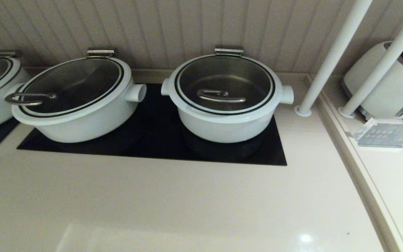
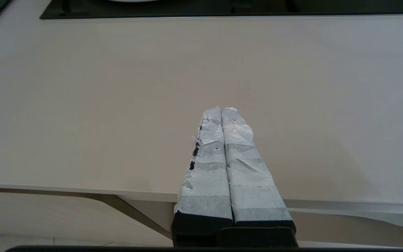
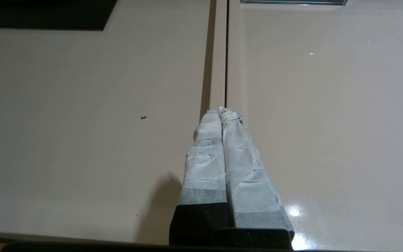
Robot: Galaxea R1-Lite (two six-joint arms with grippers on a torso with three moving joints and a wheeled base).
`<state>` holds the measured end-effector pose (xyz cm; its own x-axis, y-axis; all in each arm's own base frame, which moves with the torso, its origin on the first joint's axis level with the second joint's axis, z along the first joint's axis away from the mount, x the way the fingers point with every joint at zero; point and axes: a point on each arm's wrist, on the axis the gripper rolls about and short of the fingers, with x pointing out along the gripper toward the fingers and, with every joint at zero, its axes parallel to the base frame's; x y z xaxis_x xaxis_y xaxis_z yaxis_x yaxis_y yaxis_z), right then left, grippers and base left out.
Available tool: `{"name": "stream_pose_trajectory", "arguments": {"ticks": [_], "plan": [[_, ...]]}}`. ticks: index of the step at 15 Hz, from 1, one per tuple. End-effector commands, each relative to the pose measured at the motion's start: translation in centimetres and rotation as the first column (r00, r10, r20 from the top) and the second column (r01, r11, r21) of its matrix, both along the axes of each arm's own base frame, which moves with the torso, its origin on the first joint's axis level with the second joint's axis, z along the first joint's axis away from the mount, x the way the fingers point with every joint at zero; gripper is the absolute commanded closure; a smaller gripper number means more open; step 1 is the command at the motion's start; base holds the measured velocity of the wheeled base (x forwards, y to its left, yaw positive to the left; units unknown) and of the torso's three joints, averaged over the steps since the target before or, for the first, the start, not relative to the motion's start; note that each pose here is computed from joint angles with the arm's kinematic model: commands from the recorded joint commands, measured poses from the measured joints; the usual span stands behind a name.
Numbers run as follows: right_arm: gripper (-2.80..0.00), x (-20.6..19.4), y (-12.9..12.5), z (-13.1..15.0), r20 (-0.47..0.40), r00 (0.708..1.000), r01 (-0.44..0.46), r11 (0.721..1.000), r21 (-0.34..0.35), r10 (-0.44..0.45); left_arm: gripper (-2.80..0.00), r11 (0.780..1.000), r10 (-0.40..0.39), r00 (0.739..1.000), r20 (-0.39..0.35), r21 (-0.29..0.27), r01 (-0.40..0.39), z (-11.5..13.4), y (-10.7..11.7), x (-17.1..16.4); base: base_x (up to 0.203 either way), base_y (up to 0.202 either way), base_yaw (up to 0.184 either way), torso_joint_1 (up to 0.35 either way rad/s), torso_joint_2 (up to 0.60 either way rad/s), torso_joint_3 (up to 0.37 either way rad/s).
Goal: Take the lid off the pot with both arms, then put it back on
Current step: Open the food pot lid a small opening with the right arm
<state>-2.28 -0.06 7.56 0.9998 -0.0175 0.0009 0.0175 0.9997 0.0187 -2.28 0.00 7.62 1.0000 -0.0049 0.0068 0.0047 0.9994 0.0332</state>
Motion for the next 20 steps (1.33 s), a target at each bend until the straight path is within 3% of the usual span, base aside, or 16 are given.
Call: {"name": "stream_pose_trajectory", "arguments": {"ticks": [1, 6, 9, 12, 16, 20], "plan": [[0.00, 0.0, 0.0, 0.0, 0.001, 1.000, -0.002, 1.000, -0.005, 0.002, 0.00, 1.000, 0.000, 1.000, 0.001, 0.001, 0.000, 0.0, 0.0, 0.0, 0.000, 0.000, 0.000, 0.000, 0.00, 0.000], [0.00, 0.0, 0.1, 0.0, -0.002, 1.000, -0.024, 0.998, -0.061, 0.024, 0.00, 1.000, 0.000, 1.000, 0.001, 0.001, 0.000, 0.0, 0.0, 0.0, 0.000, 0.000, 0.000, 0.000, 0.00, 0.000], [0.00, -0.3, 0.1, 1.0, 0.039, 0.999, -0.031, 0.997, -0.076, 0.034, 0.00, 1.000, 0.000, 1.000, 0.001, 0.001, 0.000, 0.0, 0.0, 0.0, 0.000, 0.000, 0.000, 0.000, 0.00, 0.000], [0.00, -1.0, 0.2, 4.2, 0.097, 0.991, -0.085, 0.993, -0.084, 0.093, 0.00, 1.000, 0.000, 1.000, 0.001, 0.001, 0.000, 0.0, 0.0, 0.0, 0.000, 0.000, 0.000, 0.000, 0.00, 0.000], [0.00, 0.6, 0.3, 9.0, 0.023, 0.991, -0.126, 0.981, -0.146, 0.131, 0.00, 1.000, 0.000, 1.000, 0.001, 0.001, 0.000, 0.0, 0.0, 0.0, 0.000, 0.000, 0.000, 0.000, 0.00, 0.000], [0.00, 3.7, 0.7, 12.5, -0.040, 0.954, -0.300, 0.929, -0.218, 0.299, 0.00, 1.000, 0.000, 1.000, 0.001, 0.001, 0.000, 0.0, 0.0, 0.0, 0.000, 0.000, 0.000, 0.000, 0.00, 0.000]]}}
